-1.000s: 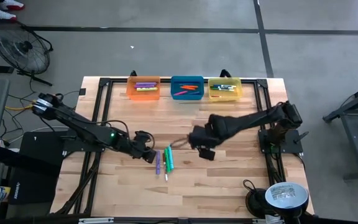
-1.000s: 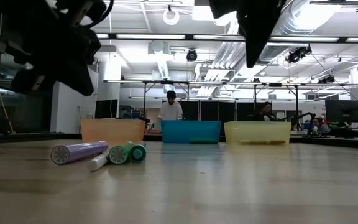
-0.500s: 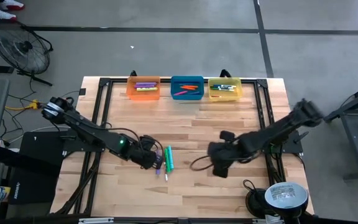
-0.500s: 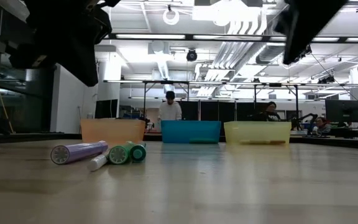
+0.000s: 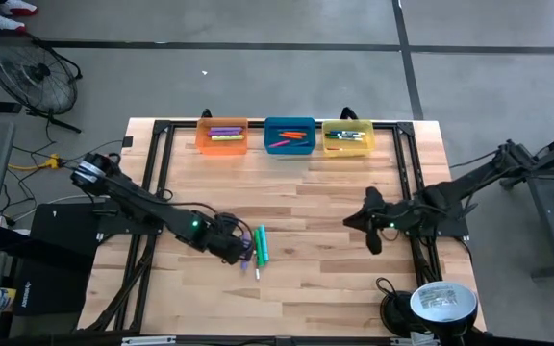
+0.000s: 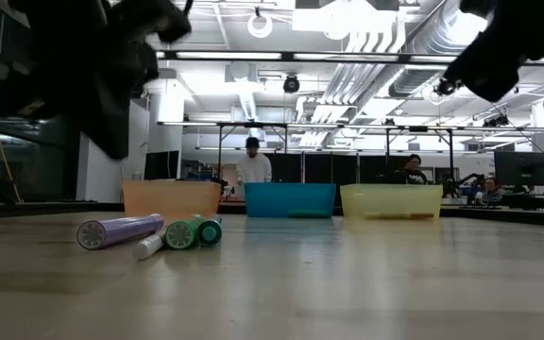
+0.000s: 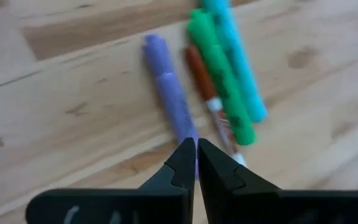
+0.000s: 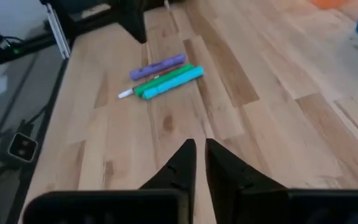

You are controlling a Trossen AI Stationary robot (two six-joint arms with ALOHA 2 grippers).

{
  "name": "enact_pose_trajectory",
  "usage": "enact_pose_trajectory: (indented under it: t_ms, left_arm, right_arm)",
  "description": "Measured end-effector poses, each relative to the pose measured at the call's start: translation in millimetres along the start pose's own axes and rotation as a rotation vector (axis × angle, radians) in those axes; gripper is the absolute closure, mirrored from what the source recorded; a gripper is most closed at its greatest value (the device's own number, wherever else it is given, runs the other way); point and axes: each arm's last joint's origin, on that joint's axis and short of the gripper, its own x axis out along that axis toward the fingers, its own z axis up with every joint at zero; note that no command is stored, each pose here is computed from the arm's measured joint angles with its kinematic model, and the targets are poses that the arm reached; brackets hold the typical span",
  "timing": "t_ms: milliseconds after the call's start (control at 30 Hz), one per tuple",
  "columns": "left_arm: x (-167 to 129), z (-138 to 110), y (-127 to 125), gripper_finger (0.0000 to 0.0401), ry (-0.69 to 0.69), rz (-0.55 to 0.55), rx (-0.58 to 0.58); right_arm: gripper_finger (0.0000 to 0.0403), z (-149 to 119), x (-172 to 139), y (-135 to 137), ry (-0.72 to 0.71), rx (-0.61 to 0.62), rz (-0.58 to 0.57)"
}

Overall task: Pick & Place Markers
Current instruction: Put the light violet highlighter into the orange bin

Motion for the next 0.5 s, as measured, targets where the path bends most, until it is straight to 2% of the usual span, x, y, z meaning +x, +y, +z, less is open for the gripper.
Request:
enact_pose_trajectory:
  t_ms: [233,367,500]
  left_arm:
    - [21,5,0,0.0384,0.058,0.061,-0.025]
    - [24,8,0,0.0384,0.093,0.067,-0.029]
    - [25,13,-5,0.0384,0.093,0.025,-0.026]
  right_arm:
    - [0.0397,-19,-7,-14,0.002,-0.006,0.045]
    - [0.0397,-21,-7,-15,0.009,-0.044,0.049]
    - [0.0393,-21,-6,-15,0.007,-0.053,0.034]
